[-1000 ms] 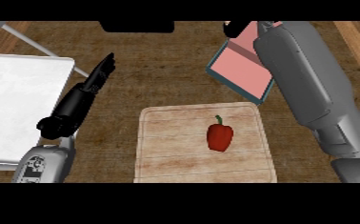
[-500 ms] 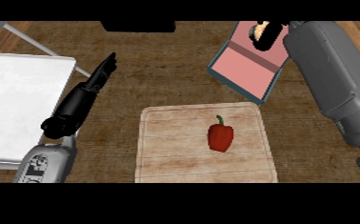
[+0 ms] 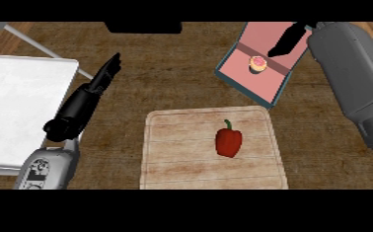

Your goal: Pick the cupcake from the cutting board and place it in the cardboard box

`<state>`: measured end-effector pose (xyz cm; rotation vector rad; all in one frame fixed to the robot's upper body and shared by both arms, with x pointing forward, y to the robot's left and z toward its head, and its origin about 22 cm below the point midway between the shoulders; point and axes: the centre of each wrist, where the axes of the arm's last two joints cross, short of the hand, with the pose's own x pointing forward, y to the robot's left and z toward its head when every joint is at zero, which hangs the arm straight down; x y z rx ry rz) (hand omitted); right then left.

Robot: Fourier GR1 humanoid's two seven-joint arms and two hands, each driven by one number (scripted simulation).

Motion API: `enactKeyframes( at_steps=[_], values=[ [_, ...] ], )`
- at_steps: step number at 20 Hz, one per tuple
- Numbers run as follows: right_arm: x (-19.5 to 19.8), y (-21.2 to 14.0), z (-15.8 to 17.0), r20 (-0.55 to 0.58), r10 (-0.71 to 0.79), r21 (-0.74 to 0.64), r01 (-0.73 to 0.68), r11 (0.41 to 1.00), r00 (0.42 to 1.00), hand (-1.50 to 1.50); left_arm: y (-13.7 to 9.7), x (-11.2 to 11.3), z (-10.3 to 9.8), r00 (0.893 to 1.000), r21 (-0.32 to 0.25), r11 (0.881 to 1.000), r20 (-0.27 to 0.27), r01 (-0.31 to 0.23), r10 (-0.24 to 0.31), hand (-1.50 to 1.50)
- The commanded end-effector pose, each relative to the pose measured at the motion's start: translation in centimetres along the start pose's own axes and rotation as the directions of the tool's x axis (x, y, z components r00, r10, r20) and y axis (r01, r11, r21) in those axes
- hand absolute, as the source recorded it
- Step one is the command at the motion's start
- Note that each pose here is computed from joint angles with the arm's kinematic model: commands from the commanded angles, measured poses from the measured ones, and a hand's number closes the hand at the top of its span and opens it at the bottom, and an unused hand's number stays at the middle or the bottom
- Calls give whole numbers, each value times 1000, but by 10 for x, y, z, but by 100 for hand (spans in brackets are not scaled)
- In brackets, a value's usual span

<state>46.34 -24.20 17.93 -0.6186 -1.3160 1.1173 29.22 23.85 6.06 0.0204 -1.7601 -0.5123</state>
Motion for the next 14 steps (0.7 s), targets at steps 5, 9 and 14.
enactKeyframes(
  at_steps=[5, 9, 14],
  values=[
    [-12, -29, 7, 285, -624, -241, 685, 688, 727, -150, 16, -1, 2, 999, 30, 999, -14, 42, -42, 0],
    [-30, -29, 10, 252, -765, -308, 799, 517, 592, -150, 19, 7, 7, 999, 3, 999, 3, 43, -43, 0],
    [-91, -24, 32, 303, -767, -398, 807, 437, 565, -150, 24, -2, 6, 999, 18, 999, -9, 33, -33, 0]
  ],
)
